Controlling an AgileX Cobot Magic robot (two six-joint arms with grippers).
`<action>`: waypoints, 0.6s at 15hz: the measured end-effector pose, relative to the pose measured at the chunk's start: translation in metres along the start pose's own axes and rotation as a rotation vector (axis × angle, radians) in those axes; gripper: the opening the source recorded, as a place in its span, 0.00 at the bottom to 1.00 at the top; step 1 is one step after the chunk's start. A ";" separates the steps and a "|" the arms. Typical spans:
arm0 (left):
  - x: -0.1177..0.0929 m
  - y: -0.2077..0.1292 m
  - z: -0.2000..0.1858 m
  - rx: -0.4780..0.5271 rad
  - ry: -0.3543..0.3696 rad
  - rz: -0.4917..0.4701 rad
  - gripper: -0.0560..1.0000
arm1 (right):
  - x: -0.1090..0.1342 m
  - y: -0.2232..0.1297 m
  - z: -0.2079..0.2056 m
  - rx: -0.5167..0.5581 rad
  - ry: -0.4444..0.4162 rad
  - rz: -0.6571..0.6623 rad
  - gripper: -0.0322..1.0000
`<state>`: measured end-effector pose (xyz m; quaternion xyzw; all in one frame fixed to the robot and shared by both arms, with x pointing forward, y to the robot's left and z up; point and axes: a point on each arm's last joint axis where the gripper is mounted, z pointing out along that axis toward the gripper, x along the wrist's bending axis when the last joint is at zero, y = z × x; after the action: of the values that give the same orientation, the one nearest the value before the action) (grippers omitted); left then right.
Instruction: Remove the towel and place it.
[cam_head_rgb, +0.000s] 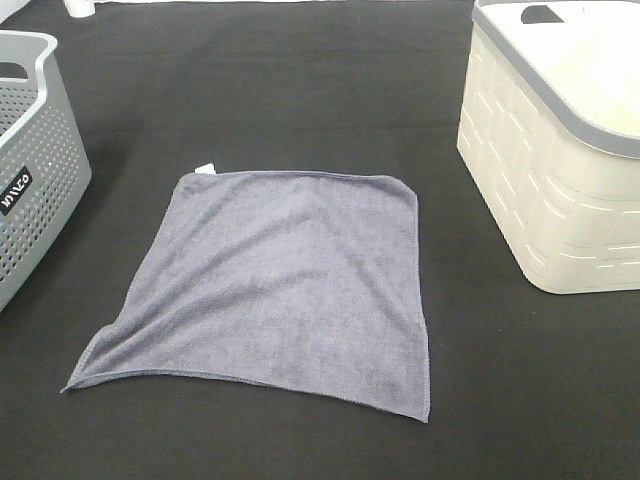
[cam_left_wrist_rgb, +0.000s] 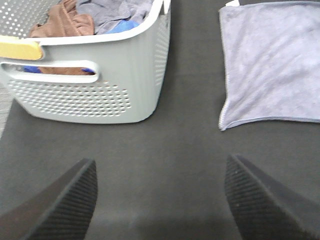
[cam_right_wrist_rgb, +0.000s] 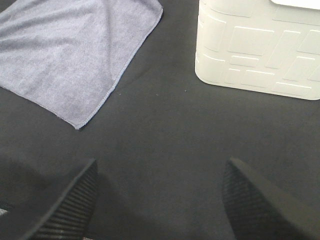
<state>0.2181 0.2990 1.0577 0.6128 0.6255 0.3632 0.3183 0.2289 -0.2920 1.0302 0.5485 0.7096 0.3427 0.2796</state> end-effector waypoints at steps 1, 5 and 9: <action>-0.003 0.002 0.001 -0.022 -0.036 -0.014 0.69 | 0.000 0.000 0.000 0.001 0.000 0.008 0.69; -0.010 0.005 0.009 -0.088 -0.103 0.005 0.69 | 0.000 0.000 0.001 0.003 0.000 0.015 0.69; -0.009 0.005 0.011 -0.088 -0.106 -0.082 0.69 | 0.000 0.000 0.001 0.003 0.000 0.015 0.69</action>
<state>0.2301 0.2902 1.0555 0.5904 0.6157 0.3440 0.3923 0.2292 -0.2919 1.0294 0.5543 0.7059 0.3438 0.2760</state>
